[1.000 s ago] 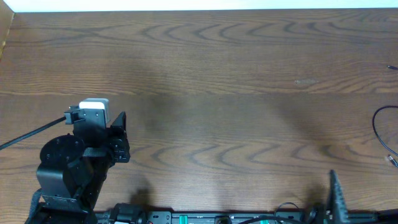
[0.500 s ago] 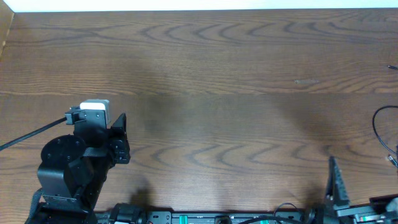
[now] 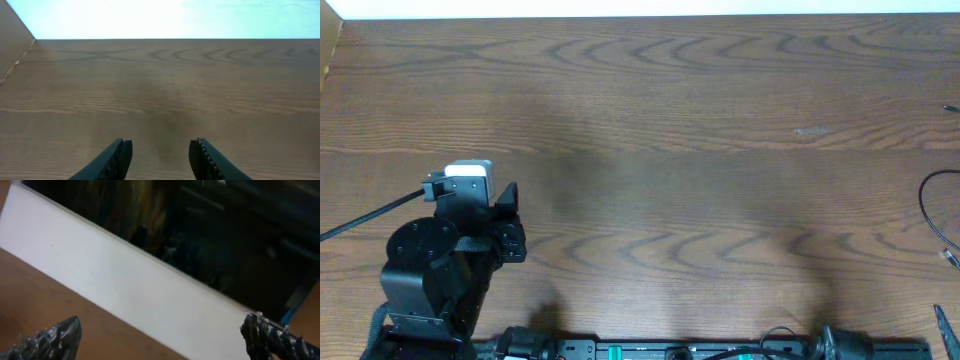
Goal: Untangle cables
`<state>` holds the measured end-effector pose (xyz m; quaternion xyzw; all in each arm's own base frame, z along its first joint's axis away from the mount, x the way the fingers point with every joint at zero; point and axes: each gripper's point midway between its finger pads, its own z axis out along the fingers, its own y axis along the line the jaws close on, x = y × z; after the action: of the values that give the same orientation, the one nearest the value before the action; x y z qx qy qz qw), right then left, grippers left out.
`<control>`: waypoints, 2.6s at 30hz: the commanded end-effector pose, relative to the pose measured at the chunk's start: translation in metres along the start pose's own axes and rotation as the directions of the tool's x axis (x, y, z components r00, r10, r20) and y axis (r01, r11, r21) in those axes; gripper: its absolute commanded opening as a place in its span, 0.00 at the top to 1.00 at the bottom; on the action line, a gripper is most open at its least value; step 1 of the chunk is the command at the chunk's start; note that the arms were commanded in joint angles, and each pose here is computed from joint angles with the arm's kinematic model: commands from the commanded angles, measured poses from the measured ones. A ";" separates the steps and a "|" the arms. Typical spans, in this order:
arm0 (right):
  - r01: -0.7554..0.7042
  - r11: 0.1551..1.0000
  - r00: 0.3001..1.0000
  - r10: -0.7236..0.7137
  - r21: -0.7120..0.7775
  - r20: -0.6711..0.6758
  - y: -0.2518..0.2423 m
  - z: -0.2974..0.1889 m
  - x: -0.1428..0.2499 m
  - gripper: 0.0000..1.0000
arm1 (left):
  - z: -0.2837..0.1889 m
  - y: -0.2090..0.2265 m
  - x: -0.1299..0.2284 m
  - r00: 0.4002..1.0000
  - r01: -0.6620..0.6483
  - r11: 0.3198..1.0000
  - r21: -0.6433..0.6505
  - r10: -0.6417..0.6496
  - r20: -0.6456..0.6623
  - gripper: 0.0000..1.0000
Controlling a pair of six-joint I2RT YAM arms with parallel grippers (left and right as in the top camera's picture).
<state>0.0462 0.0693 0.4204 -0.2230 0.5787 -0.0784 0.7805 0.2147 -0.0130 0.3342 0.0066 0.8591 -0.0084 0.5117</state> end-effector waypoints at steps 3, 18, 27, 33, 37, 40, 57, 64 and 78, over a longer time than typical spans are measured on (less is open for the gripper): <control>0.120 0.992 0.991 -0.118 -0.028 0.068 0.002 0.008 -0.008 0.01 | -0.004 0.004 -0.004 1.000 0.001 1.000 -0.022 -0.001 0.013 0.58; -0.210 0.955 0.969 0.174 0.209 0.176 -0.051 0.098 0.105 0.01 | -0.004 0.004 -0.004 1.000 0.005 1.000 -0.022 -0.005 0.014 0.57; -0.381 0.853 0.919 0.305 0.357 0.250 -0.063 0.102 0.185 0.01 | -0.004 0.004 -0.004 1.000 0.005 1.000 -0.022 -0.005 0.013 0.57; -0.393 0.839 0.920 0.350 0.377 0.178 -0.055 0.105 0.220 0.01 | -0.004 0.004 -0.004 1.000 0.005 1.000 -0.022 -0.005 0.014 0.58; -0.399 0.830 0.911 0.407 0.390 0.065 -0.046 0.107 0.251 0.01 | -0.004 0.004 -0.004 1.000 0.005 1.000 -0.022 -0.005 0.014 0.58; -0.410 0.821 0.890 0.455 0.398 -0.021 -0.037 0.107 0.274 0.01 | -0.004 0.004 -0.004 1.000 0.005 1.000 -0.022 -0.005 0.014 0.57; -0.416 0.806 0.795 0.547 0.422 -0.261 -0.008 0.095 0.334 0.01 | -0.004 0.004 -0.004 1.000 0.006 1.000 -0.022 -0.005 0.015 0.58; -0.431 0.801 0.783 0.561 0.417 -0.268 -0.005 0.095 0.336 0.01 | -0.004 0.004 -0.006 1.000 0.010 1.000 -0.021 -0.010 0.023 0.58; -0.477 0.760 0.681 0.637 0.442 -0.360 0.010 0.092 0.365 0.01 | -0.004 0.004 -0.007 1.000 0.010 1.000 -0.021 -0.010 0.029 0.58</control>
<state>0.2467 -0.0402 0.1266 0.1180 0.7690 0.0100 0.6282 0.2157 -0.0119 0.3361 0.0041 0.8569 -0.0060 0.5155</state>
